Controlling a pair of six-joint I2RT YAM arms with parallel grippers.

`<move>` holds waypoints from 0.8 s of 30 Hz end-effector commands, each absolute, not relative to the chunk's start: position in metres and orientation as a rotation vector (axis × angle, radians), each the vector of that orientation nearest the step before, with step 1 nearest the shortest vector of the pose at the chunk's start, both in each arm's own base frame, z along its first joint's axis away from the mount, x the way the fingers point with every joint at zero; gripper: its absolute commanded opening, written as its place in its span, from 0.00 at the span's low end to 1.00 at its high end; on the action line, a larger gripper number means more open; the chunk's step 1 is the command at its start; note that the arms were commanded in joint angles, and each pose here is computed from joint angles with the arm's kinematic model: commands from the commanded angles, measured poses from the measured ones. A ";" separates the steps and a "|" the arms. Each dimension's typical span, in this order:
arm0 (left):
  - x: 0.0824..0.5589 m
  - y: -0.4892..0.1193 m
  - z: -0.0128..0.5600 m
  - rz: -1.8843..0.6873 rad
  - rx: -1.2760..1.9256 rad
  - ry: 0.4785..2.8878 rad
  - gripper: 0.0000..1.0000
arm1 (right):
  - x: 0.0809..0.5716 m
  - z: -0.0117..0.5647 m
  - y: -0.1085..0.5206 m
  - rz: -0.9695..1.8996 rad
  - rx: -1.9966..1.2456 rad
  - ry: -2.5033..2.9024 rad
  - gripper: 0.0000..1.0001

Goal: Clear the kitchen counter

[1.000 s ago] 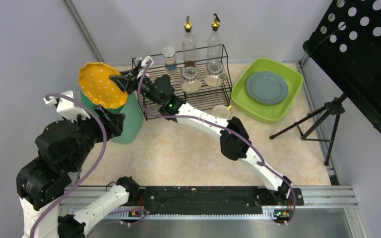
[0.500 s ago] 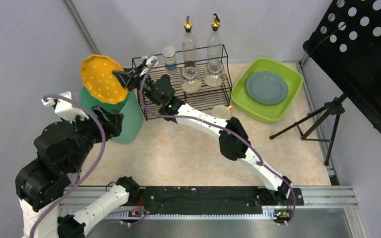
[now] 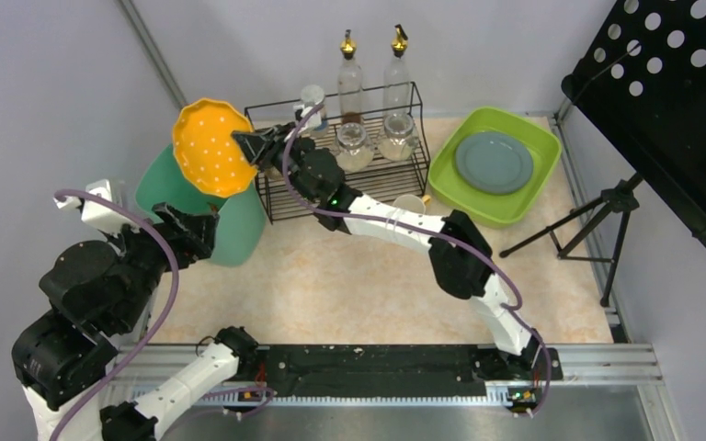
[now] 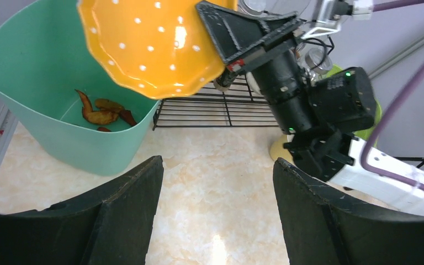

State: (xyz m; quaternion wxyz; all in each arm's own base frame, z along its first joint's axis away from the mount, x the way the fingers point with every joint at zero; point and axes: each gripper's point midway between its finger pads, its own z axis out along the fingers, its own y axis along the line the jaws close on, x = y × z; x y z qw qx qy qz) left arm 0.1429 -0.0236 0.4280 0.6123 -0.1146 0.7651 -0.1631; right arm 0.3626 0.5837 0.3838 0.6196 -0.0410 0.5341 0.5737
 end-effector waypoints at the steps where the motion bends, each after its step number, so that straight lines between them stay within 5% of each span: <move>1: 0.141 -0.025 0.447 -0.432 -0.275 1.696 0.77 | 0.304 0.578 0.459 1.480 0.114 0.767 0.00; 10: 0.146 -0.032 0.444 -0.449 -0.269 1.698 0.77 | 0.290 0.600 0.358 1.395 0.219 0.758 0.00; 24: 0.158 -0.049 0.441 -0.494 -0.224 1.703 0.77 | 0.276 0.575 0.176 0.892 0.405 0.939 0.00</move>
